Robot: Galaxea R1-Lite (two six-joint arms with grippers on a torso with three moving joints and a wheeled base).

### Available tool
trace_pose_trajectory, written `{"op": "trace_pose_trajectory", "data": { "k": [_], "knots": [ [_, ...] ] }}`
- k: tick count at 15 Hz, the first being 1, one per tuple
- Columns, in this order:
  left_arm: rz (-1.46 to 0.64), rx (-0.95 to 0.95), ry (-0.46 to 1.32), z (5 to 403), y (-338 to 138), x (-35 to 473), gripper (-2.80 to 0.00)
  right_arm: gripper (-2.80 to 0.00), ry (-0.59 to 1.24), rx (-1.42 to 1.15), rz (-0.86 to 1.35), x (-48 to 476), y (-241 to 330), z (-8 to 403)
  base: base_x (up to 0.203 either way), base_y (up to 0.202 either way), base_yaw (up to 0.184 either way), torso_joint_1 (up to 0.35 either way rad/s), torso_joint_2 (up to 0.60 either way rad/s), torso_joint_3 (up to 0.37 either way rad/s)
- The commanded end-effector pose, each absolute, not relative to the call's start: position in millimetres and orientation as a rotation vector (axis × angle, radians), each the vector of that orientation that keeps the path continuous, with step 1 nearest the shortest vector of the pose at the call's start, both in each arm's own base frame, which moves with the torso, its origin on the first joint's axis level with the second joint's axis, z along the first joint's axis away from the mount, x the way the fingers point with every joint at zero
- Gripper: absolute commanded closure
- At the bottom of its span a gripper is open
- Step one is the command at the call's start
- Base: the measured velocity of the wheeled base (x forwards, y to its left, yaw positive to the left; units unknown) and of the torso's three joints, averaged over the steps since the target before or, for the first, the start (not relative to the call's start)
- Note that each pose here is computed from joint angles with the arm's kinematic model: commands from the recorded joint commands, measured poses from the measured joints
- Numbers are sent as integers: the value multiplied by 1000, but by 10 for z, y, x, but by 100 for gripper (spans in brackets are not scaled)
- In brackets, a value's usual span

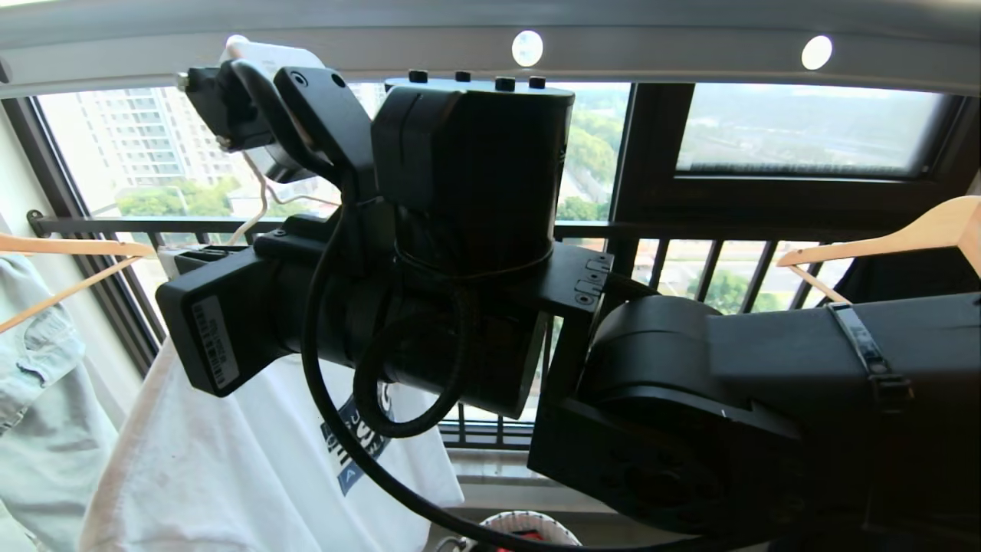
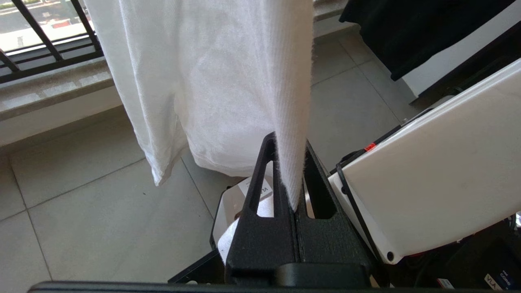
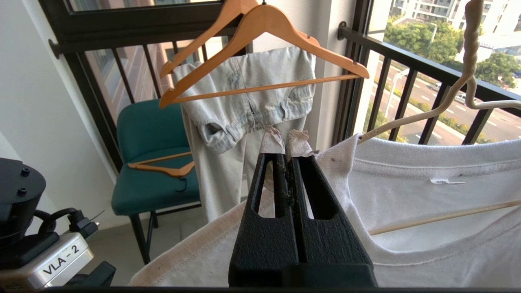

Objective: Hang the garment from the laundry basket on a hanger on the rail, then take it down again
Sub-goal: Take the clothes off the clothes rack

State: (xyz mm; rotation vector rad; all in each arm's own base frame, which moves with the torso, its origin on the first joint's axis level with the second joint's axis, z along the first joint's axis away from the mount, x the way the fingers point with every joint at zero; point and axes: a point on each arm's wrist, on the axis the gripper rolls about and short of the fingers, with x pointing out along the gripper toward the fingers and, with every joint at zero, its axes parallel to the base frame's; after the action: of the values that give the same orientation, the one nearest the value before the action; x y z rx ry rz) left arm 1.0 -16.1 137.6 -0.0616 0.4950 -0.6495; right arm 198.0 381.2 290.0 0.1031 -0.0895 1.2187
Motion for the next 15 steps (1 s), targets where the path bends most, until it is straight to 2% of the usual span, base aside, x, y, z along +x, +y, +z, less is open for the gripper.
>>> {"op": "trace_pose_trajectory", "data": {
  "k": [1, 15],
  "knots": [
    [-654, -61, 491, 1380, -163, 3, 0, 0, -91, 105, 1219, 2012, 3871, 2870, 0, 0, 0, 0, 0, 0],
    [-653, -51, 474, 1404, -166, -8, 0, 0, -48, 82, 1193, 2212, 4008, 2608, 0, 0, 0, 0, 0, 0]
  ]
}}
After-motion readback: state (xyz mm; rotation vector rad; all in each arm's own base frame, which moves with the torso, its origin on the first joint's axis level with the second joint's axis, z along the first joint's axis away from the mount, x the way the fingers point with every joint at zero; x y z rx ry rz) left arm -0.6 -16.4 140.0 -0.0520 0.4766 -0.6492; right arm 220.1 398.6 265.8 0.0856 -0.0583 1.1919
